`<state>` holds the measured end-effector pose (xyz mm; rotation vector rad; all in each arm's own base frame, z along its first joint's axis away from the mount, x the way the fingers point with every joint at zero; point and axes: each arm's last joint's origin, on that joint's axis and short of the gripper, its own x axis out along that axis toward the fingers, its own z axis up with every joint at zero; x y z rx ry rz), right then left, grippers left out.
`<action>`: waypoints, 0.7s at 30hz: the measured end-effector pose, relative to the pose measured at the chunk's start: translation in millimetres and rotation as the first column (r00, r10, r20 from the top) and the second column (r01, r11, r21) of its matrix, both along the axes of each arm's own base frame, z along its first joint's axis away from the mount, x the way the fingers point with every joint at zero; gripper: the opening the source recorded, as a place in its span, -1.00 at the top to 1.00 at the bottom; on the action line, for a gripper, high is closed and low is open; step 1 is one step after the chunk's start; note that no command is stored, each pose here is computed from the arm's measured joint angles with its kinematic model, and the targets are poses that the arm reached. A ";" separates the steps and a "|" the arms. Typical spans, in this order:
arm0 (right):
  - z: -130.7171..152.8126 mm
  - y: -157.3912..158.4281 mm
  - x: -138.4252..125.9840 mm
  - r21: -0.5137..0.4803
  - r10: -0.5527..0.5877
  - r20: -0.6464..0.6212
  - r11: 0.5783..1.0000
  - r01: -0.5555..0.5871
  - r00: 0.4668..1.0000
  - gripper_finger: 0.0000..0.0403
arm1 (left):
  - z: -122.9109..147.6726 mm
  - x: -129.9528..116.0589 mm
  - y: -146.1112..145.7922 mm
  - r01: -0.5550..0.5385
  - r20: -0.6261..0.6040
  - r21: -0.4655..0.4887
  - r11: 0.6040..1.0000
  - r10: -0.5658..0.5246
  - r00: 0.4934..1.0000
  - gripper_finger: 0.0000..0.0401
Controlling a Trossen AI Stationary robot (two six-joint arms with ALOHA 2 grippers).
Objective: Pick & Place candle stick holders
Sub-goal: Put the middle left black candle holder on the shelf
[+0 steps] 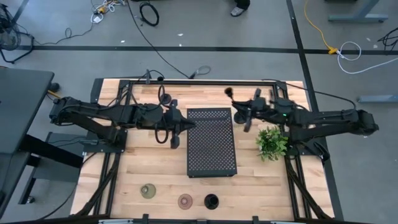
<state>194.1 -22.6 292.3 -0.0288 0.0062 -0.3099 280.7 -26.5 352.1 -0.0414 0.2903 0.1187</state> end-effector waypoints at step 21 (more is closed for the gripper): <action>-34.0 -5.5 7.9 -0.056 0.092 0.240 0.995 -0.081 0.967 1.00 | 3.4 0.8 0.8 -0.034 0.035 0.031 0.999 0.033 0.999 0.83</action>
